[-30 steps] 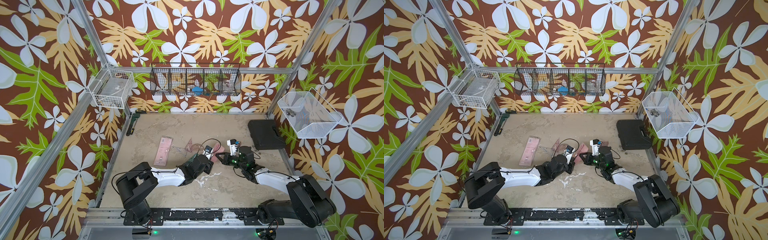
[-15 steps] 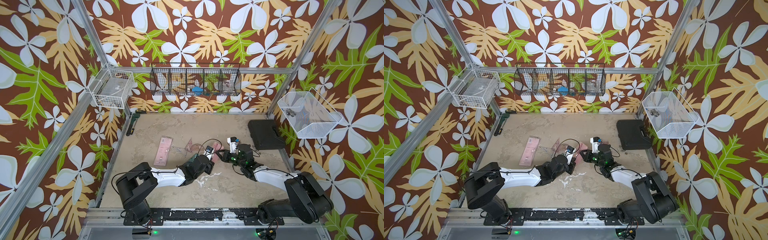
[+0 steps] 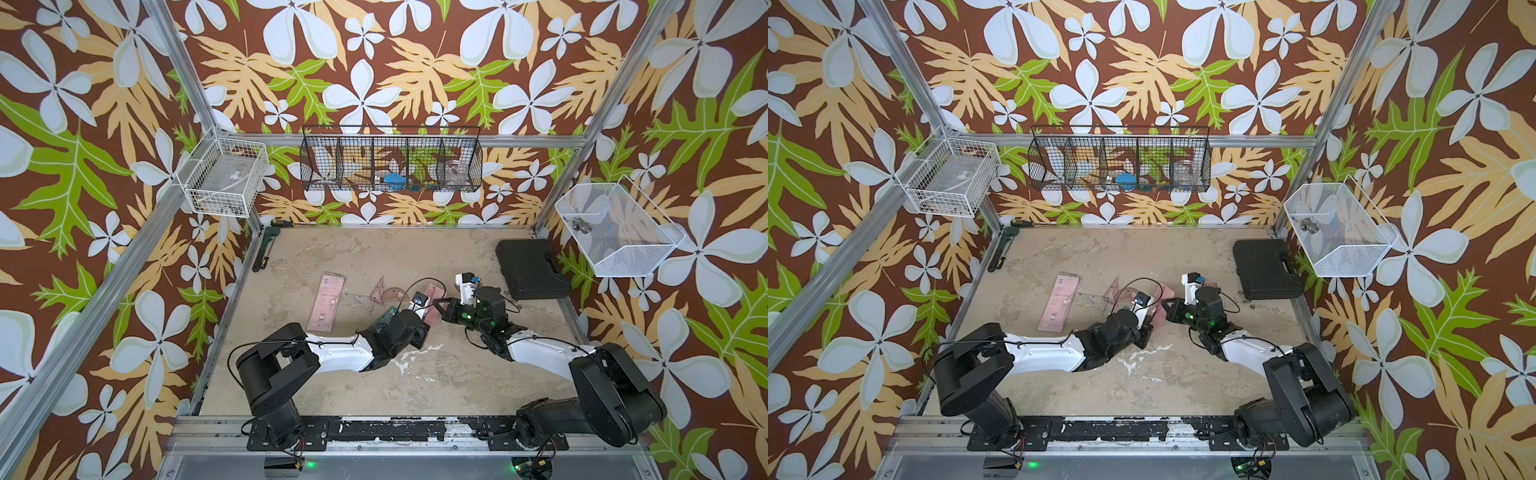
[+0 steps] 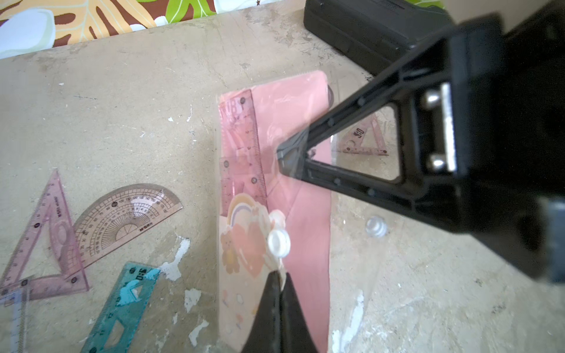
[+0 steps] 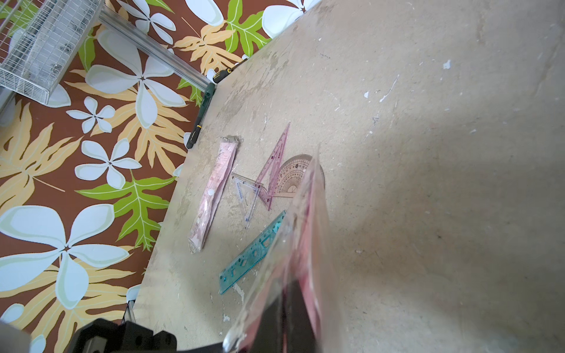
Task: Open the ruler set and take out the ruler
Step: Take out the ruler from the ruler set bag.
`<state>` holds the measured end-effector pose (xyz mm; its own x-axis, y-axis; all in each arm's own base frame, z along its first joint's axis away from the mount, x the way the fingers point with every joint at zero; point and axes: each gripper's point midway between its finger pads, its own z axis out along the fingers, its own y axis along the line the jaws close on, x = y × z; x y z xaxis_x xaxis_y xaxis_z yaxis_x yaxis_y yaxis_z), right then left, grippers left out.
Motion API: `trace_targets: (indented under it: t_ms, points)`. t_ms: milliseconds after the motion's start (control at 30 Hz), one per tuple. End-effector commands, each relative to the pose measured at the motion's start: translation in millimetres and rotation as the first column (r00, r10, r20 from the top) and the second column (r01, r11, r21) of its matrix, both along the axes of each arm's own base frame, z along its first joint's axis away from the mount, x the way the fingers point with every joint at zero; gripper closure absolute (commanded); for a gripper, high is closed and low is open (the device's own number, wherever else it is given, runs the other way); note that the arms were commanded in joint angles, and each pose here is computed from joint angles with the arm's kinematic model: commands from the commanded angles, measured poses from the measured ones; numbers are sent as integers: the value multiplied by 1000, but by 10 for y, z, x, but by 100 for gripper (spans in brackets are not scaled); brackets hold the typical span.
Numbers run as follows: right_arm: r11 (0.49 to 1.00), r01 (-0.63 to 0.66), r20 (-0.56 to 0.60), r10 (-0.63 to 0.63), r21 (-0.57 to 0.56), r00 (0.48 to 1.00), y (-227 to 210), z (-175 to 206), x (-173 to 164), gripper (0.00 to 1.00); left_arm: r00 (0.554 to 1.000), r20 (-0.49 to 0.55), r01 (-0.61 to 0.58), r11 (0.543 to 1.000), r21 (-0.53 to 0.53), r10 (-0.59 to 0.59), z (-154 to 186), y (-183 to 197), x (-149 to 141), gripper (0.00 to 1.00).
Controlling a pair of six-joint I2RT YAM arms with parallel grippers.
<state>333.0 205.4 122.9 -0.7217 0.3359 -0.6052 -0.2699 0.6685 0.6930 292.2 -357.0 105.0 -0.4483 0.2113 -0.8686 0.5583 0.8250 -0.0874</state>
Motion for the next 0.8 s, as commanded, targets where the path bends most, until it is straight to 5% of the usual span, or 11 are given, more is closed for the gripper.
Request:
trace_targets:
  t_ms: [0, 300, 767]
  points:
    - [1000, -20, 6, 20, -2, 1000, 5, 34, -60, 100, 998, 0, -55, 998, 30, 55, -19, 53, 67, 100]
    - [998, -57, -35, 57, -13, 998, -47, 54, -328, 100, 996, -8, -86, 993, 79, 87, -68, 35, 148, 100]
    - [997, 35, 101, -42, 61, 994, -401, 692, -382, 100, 995, -11, -98, 990, 104, 99, -142, 54, 170, 100]
